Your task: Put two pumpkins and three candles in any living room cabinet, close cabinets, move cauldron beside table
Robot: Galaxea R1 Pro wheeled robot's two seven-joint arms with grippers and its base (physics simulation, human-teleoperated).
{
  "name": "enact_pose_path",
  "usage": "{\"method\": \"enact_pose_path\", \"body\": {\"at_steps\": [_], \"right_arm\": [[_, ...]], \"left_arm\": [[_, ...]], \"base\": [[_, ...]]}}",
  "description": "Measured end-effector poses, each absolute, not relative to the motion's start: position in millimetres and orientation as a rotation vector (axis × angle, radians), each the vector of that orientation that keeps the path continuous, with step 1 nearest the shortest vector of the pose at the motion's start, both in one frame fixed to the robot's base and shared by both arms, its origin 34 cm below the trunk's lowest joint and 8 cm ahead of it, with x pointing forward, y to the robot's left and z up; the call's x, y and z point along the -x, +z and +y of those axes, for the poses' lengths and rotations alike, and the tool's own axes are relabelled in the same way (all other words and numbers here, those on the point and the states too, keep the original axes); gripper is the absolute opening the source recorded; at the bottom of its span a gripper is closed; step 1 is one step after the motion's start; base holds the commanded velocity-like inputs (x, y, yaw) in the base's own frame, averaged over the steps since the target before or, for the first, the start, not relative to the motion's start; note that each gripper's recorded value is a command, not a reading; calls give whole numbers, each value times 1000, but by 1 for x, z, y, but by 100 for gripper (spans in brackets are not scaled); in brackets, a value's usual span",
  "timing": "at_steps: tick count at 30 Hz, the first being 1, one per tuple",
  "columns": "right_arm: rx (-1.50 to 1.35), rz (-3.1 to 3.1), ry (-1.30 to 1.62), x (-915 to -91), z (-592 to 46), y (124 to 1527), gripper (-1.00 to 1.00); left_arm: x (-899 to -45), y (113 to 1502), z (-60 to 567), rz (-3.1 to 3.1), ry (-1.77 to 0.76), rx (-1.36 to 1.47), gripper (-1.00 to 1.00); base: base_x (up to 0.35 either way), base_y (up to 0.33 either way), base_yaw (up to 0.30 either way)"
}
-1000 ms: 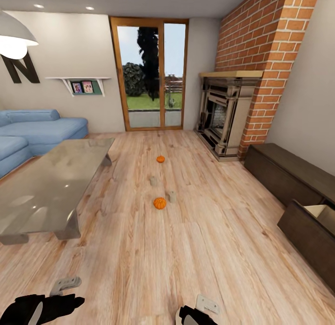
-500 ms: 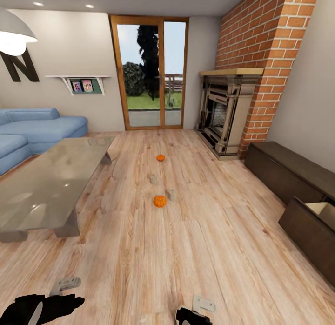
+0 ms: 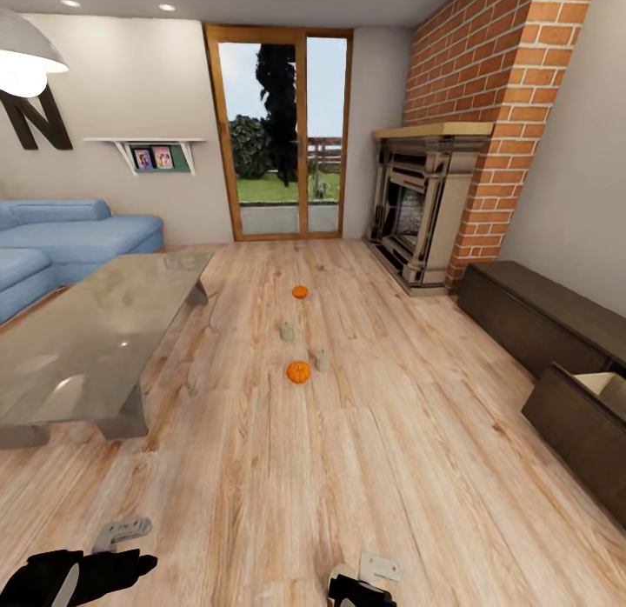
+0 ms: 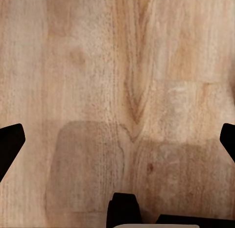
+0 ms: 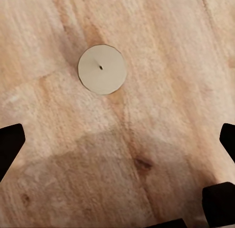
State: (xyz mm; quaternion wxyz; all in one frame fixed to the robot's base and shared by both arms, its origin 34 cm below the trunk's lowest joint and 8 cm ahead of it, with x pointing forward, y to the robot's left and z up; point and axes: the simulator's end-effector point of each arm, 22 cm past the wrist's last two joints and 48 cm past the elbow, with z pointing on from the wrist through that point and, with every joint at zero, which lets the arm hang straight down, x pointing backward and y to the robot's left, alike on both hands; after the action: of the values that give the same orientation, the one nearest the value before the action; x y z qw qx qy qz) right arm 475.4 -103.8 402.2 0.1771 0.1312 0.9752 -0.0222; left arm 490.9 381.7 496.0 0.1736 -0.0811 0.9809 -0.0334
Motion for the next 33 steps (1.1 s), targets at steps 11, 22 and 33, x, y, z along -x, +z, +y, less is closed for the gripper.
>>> {"method": "enact_pose_path", "body": {"at_steps": [11, 22, 33], "right_arm": [[-379, 2743, -62, -475, -104, 381, 100], [-379, 2742, -62, -471, -104, 358, 100], [-380, 2740, -62, -466, -104, 335, 100]], "left_arm": [[-488, 474, 382, 2780, -95, 229, 100], [-486, 454, 381, 2772, -94, 225, 100], [-482, 431, 381, 2771, -95, 225, 100]], "base": [[0, 0, 0], [0, 0, 0], [0, 0, 0]]}}
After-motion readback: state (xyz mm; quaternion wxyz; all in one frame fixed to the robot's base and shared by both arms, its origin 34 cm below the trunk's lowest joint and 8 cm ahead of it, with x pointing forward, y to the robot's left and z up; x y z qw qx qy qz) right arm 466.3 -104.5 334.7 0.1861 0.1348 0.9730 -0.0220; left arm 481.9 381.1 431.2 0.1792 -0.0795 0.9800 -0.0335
